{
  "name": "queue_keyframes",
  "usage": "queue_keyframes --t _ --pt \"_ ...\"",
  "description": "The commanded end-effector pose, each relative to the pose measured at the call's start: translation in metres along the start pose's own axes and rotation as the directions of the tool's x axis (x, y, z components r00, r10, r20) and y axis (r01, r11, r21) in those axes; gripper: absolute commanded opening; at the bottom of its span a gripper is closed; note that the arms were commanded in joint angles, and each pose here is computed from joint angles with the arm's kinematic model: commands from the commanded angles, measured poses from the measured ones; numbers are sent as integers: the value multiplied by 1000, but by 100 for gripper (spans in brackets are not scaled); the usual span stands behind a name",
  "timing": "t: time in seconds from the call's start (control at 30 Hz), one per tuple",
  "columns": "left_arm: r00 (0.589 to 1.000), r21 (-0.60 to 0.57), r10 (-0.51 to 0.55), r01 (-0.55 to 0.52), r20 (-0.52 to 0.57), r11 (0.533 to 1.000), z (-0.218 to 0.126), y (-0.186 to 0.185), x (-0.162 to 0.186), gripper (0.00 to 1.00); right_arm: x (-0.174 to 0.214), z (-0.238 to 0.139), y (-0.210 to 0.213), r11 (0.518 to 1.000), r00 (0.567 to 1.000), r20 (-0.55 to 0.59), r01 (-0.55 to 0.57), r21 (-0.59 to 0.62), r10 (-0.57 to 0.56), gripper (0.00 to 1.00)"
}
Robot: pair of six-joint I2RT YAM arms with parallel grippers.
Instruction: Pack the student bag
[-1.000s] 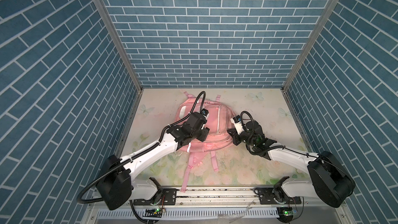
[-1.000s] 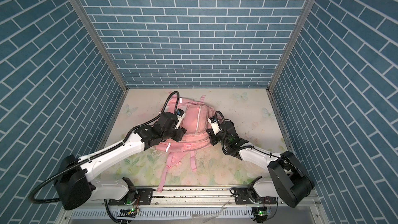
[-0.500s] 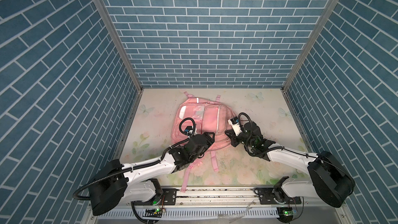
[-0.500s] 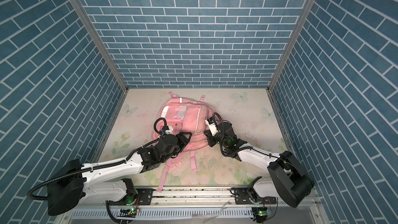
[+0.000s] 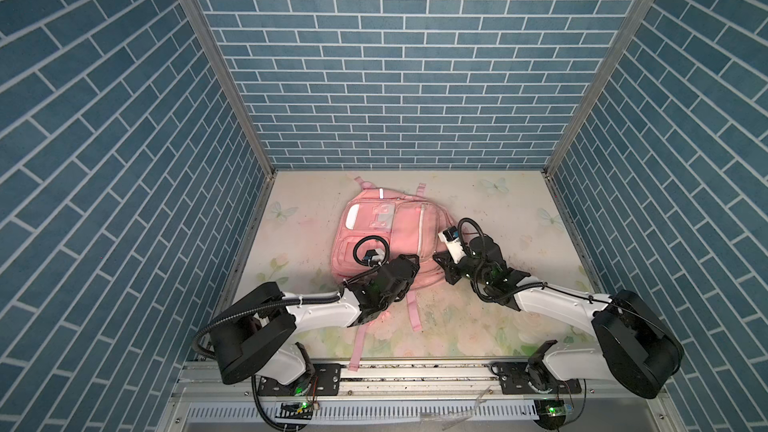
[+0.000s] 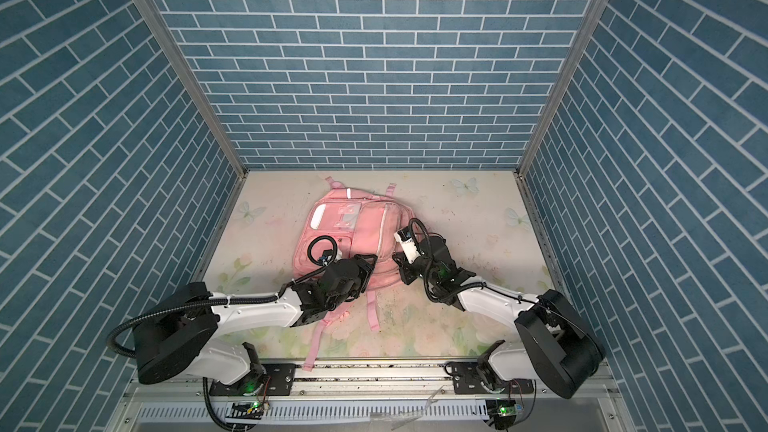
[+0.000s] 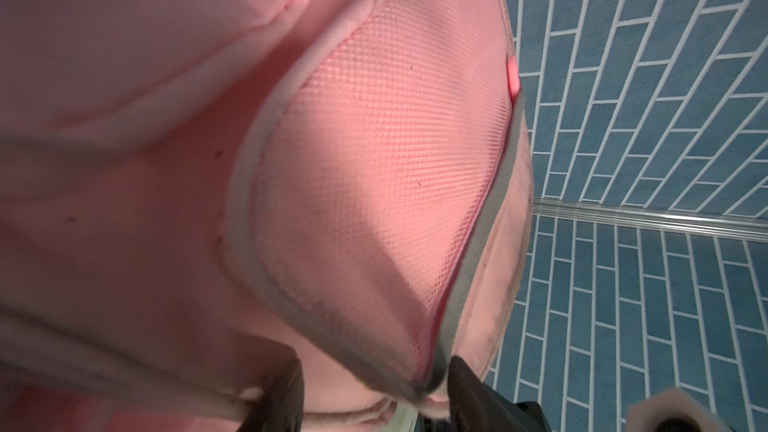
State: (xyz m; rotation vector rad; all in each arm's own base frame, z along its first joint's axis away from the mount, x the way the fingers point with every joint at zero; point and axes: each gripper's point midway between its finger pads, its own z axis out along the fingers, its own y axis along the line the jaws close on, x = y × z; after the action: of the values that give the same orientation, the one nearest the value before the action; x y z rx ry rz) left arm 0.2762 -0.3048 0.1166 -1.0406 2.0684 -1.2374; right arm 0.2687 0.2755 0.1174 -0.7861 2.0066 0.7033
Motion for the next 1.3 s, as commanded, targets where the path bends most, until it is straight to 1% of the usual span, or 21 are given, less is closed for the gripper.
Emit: queue_keyframes --t 0.0,0.07,0.13,0.17,0.23,0.27,0.3,0.33,0.4,0.53,0.57,0.63,0.7,0.73,0.83,0.87,0.97,1.07,1.17,1.27 --pt "1000 51 -15 14 21 999 5 -20 -5 54 5 3 10 999 999 -26 31 -38 -32 0" --pt "999 50 -19 18 29 999 7 -17 -9 49 4 3 10 999 999 -31 31 -35 -32 0" --pt "999 50 -23 21 29 999 11 -13 -12 41 5 5 11 999 999 -38 32 -33 -33 0" --pt "999 52 -22 21 27 998 13 -12 -13 35 4 5 12 999 999 -40 32 -32 -33 0" --pt "1000 55 -24 23 12 998 16 -9 -13 19 3 4 11 999 999 -38 25 -22 -26 0" --pt "1000 58 -21 21 3 998 16 -8 -13 13 3 3 9 1000 999 -37 18 -8 -18 0" --pt "1000 52 -11 12 -8 999 16 -6 -14 4 1 1 6 1000 999 -30 11 10 -10 0" --pt "1000 50 8 -6 -26 999 14 -6 -13 0 0 0 3 1000 1000 -22 3 28 -3 0" --pt "998 35 41 -40 -48 999 9 -1 -16 0 -6 -5 0 999 1000 0 3 50 -3 0" --pt "990 15 115 -115 -82 993 -12 8 -28 0 -17 -14 -22 985 1000 27 0 173 -5 0" --pt "987 21 131 -130 -89 991 -17 7 -30 0 -18 -16 -31 980 999 31 -10 200 4 0" --pt "976 44 199 -196 -92 980 -26 1 -34 0 -24 -20 -56 963 997 48 -78 258 68 0" --pt "955 22 276 -276 -106 961 -31 0 -36 0 -25 -20 -76 950 992 40 -125 288 118 0" --pt "939 13 322 -322 -125 946 -32 -1 -36 0 -27 -19 -85 943 991 32 -132 307 128 0" --pt "897 7 401 -407 -184 913 -35 -3 -34 0 -35 -12 -104 933 994 13 -104 344 107 0" --pt "889 2 412 -420 -200 908 -36 -1 -34 0 -38 -10 -109 932 995 12 -99 349 102 0" --pt "873 -2 424 -437 -241 899 -37 5 -39 0 -47 -6 -121 932 995 8 -91 350 95 0" --pt "855 -15 449 -468 -260 883 -37 5 -54 0 -48 -9 -118 940 997 -2 -74 333 79 0" --pt "829 -32 492 -517 -266 855 -37 -1 -75 0 -41 -16 -103 958 997 -21 -68 280 77 0" --pt "791 -45 541 -575 -286 817 -32 -10 -93 0 -30 -22 -78 977 995 -28 -91 191 98 0"
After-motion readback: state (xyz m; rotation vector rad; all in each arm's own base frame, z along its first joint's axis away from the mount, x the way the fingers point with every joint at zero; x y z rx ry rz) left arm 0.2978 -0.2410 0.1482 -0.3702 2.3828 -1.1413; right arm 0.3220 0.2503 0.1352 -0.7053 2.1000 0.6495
